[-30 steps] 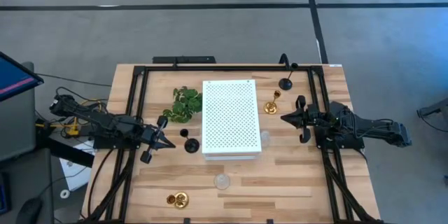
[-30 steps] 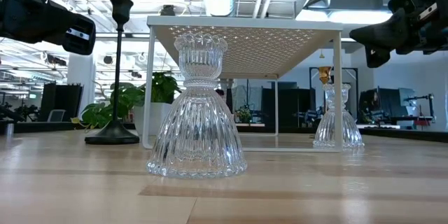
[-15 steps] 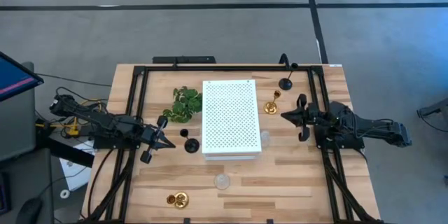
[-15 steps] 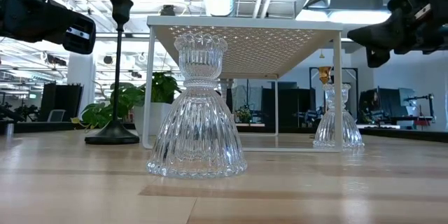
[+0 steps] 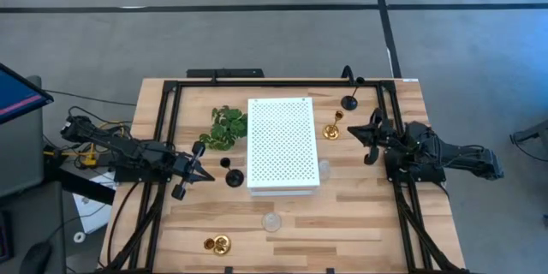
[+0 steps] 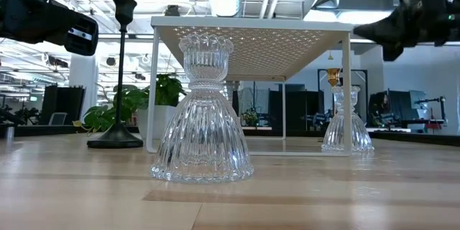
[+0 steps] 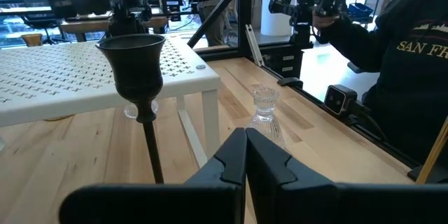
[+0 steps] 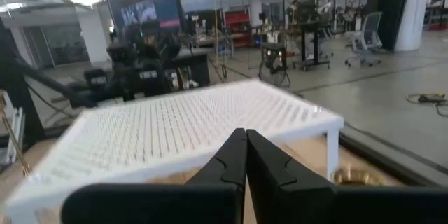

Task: Pick & Place candle stick holders
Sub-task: Put the top black candle holder on the shelf

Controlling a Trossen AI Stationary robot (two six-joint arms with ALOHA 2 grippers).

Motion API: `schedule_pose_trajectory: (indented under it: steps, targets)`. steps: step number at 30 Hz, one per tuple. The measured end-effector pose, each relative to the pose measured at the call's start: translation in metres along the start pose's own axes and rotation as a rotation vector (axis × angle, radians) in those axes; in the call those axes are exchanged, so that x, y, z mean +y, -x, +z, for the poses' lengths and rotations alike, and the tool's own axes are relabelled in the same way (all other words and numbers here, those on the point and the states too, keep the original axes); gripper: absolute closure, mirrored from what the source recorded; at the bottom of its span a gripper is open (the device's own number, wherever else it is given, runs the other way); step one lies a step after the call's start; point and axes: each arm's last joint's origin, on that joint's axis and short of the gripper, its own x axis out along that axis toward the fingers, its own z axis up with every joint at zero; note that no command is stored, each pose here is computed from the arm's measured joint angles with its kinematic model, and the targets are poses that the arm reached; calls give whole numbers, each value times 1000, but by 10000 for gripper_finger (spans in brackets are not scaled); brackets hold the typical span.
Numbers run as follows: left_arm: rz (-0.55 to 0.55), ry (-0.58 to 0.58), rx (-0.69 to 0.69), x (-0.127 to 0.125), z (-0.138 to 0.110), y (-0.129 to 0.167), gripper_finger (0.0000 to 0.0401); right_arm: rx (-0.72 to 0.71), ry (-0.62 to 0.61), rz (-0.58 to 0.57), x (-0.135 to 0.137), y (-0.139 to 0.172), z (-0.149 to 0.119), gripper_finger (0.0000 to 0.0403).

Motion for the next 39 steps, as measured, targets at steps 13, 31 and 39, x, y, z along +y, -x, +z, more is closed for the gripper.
schedule_pose_trajectory:
  steps: [13, 31, 39]
  targets:
    - [31, 1, -34, 1, 3, 0, 395, -2, 44, -172, -3, 12, 37, 403]
    - [54, 3, -64, 2, 6, 0, 395, 201, 99, -550, -10, -11, 30, 403]
    - [54, 3, -64, 2, 6, 0, 395, 290, 228, -635, -13, -31, 71, 403]
